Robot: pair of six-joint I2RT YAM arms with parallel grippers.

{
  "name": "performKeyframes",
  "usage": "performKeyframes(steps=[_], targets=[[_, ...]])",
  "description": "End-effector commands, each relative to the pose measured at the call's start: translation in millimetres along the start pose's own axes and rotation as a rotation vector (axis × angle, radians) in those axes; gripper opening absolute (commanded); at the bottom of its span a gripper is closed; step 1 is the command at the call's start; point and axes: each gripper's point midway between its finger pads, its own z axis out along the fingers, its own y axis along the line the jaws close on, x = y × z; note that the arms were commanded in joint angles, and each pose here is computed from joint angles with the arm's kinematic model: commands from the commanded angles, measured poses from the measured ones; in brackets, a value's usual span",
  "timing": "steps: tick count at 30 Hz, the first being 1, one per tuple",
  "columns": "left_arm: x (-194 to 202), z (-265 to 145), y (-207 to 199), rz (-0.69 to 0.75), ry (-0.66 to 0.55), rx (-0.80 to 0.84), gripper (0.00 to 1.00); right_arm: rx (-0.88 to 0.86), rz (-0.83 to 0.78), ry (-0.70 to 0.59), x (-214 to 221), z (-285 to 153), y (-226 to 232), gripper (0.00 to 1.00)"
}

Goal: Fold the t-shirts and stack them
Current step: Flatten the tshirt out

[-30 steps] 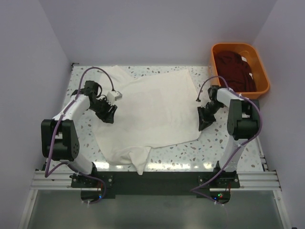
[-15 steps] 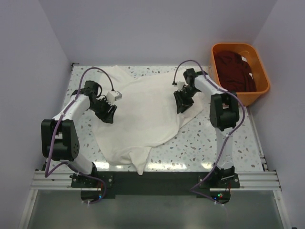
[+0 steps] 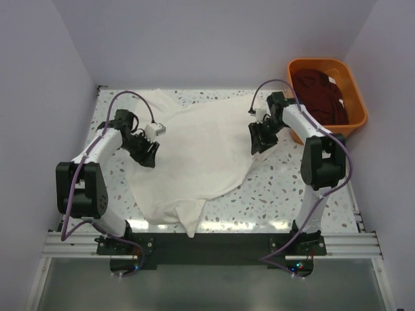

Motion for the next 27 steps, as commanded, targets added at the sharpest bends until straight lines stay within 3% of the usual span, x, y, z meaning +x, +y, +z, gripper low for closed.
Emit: performKeyframes(steps=[1,13,20,24,27], targets=[[-16.7,-9.3,-0.2,0.003,-0.05,0.006,0.52,0.027,-0.023,-0.069,-9.2,-9.5,5.0,0.46],[-9.2,-10.9,-3.5,0.012,-0.035,0.005,0.53,0.086,0.086,0.004,8.8,21.3,-38.8,0.45],[-7.5,-7.6,-1.8,0.007,-0.02,0.009,0.53,0.016,0.049,-0.046,-35.9,35.0,-18.0,0.41],[-8.6,-6.1,0.0,0.005,-0.019,0.013,0.53,-0.041,0.021,-0.056,-45.5,36.2,5.0,0.46],[-9.7,-5.2,-1.1,0.004,-0.022,0.021,0.53,-0.083,0.008,-0.074,-45.8,26.1,17.7,0.57]])
